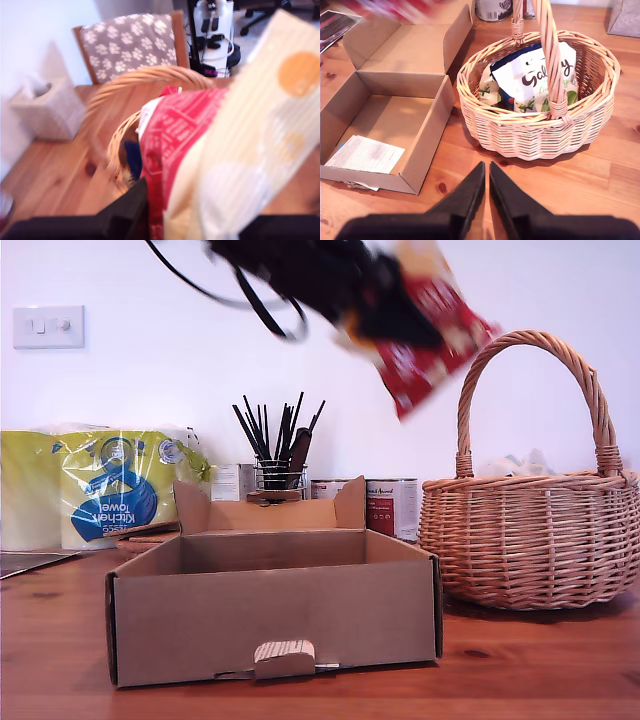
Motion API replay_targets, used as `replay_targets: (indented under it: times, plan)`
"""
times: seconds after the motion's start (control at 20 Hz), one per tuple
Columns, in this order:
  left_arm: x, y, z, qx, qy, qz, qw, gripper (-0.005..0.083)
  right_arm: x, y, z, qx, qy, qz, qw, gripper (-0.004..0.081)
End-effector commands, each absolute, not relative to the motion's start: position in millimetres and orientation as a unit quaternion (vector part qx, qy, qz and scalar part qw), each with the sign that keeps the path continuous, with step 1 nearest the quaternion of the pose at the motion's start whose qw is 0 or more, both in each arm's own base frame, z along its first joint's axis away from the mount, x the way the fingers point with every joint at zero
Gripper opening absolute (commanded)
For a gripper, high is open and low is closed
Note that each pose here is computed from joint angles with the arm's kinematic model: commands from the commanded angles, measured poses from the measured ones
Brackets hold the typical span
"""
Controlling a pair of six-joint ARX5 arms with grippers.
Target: Move the bags of Easter eggs from the cardboard box on the left into the woven basket on the right side.
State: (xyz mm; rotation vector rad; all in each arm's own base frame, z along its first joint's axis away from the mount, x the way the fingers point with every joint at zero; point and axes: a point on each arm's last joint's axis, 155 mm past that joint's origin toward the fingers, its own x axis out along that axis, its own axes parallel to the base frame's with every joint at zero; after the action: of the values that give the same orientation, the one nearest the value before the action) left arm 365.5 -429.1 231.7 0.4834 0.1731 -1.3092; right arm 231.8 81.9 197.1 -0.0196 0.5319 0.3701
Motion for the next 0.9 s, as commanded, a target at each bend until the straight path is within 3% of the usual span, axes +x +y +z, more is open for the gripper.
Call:
replay_targets:
  times: [0.0, 0.45, 0.85]
  plan:
    - [370.3, -440.0, 216.7, 0.238, 0.062, -0.596, 0.764, 0.0075, 232.4, 83.7, 205.1, -0.010, 0.251, 0.186, 0.950, -0.0013]
    - [397.2, -488.9, 151.0, 0.385, -0.053, -0.541, 0.746, 0.0075, 232.0, 83.8, 204.7, -0.009, 0.252, 0.186, 0.950, -0.0013]
    - [425.2, -522.2, 138.6, 0.434, -0.104, -0.515, 0.731, 0.0075, 232.0, 83.8, 204.5, -0.007, 0.253, 0.186, 0.949, -0.0013]
